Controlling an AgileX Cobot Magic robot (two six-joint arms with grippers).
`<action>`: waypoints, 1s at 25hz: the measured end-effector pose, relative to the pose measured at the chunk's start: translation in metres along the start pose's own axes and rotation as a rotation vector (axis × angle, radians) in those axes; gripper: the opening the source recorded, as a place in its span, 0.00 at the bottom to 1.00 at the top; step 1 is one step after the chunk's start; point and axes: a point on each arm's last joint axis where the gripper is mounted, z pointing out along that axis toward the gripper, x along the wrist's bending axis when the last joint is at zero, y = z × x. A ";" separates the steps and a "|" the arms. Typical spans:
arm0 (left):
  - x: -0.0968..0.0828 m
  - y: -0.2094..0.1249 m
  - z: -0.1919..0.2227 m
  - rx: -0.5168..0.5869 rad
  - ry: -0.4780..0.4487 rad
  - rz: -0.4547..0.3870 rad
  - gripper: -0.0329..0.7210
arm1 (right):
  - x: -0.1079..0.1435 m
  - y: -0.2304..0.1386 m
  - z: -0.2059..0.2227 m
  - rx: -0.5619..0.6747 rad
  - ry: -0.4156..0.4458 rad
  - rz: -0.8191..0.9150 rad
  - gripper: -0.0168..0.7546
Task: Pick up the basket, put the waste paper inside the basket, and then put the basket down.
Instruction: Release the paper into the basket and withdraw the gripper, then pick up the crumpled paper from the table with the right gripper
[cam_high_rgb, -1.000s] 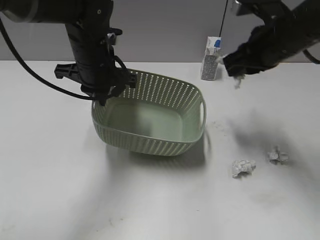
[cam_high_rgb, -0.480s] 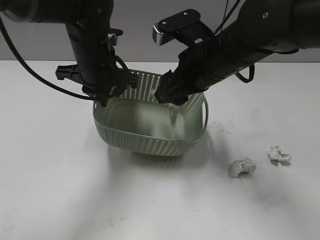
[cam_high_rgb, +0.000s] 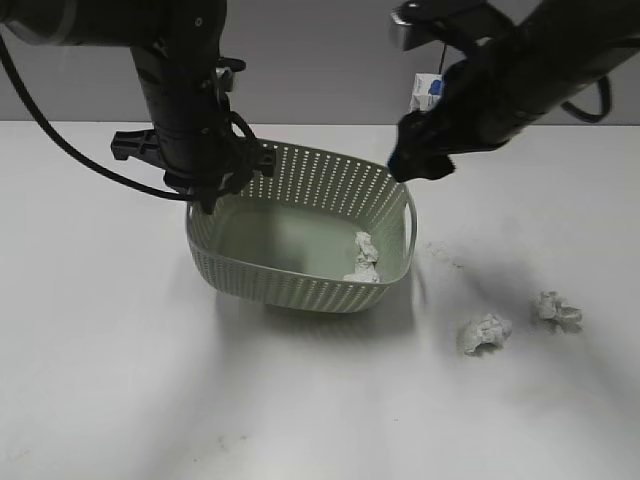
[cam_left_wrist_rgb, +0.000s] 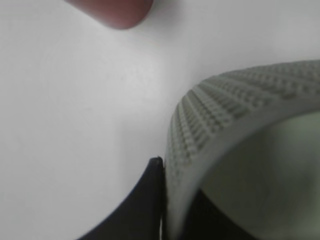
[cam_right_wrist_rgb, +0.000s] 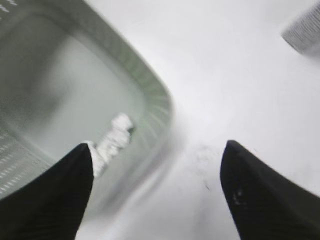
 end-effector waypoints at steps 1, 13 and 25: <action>0.000 0.000 0.000 0.001 0.000 0.000 0.04 | -0.012 -0.004 -0.003 0.023 -0.017 0.035 0.80; 0.000 -0.001 0.000 0.012 0.004 0.000 0.04 | -0.097 -0.156 0.015 0.217 -0.237 0.383 0.79; 0.000 -0.001 0.000 0.012 0.004 0.000 0.04 | -0.093 -0.192 0.029 0.095 -0.335 0.358 0.79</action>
